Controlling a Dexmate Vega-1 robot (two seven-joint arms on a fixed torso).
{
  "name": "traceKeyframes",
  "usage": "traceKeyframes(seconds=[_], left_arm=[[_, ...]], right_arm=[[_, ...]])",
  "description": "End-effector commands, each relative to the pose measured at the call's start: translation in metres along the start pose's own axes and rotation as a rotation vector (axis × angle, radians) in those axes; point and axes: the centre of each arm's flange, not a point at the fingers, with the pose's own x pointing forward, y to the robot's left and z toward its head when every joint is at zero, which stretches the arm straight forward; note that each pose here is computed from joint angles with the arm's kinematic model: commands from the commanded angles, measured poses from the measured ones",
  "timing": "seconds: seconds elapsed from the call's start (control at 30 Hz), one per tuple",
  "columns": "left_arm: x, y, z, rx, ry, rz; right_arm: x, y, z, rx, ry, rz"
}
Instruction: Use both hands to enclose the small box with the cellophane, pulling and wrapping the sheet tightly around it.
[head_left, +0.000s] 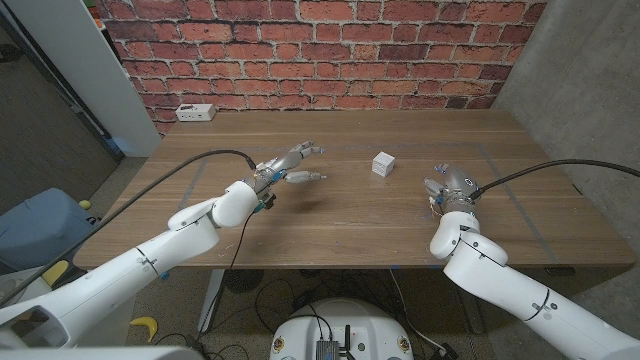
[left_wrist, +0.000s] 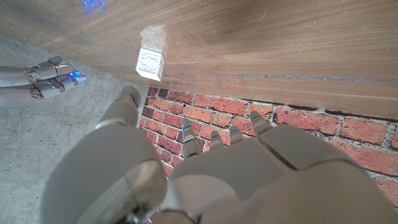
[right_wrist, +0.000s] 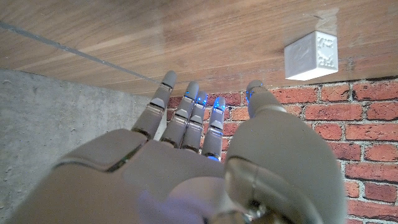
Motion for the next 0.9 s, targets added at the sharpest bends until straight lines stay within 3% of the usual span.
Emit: traceKeyframes(seconds=[0.03, 0.47, 0.9], left_arm=[[-0.007, -0.01, 0.027, 0.125, -0.056, -0.029], [-0.016, -0.021, 0.045, 0.211, -0.086, -0.045], [-0.019, -0.027, 0.052, 0.216, -0.101, -0.06]], right_arm=[[-0.022, -0.002, -0.017, -0.037, 0.046, -0.006], [-0.04, -0.003, -0.029, -0.105, 0.094, -0.005], [-0.051, -0.004, -0.038, -0.176, 0.137, 0.014]])
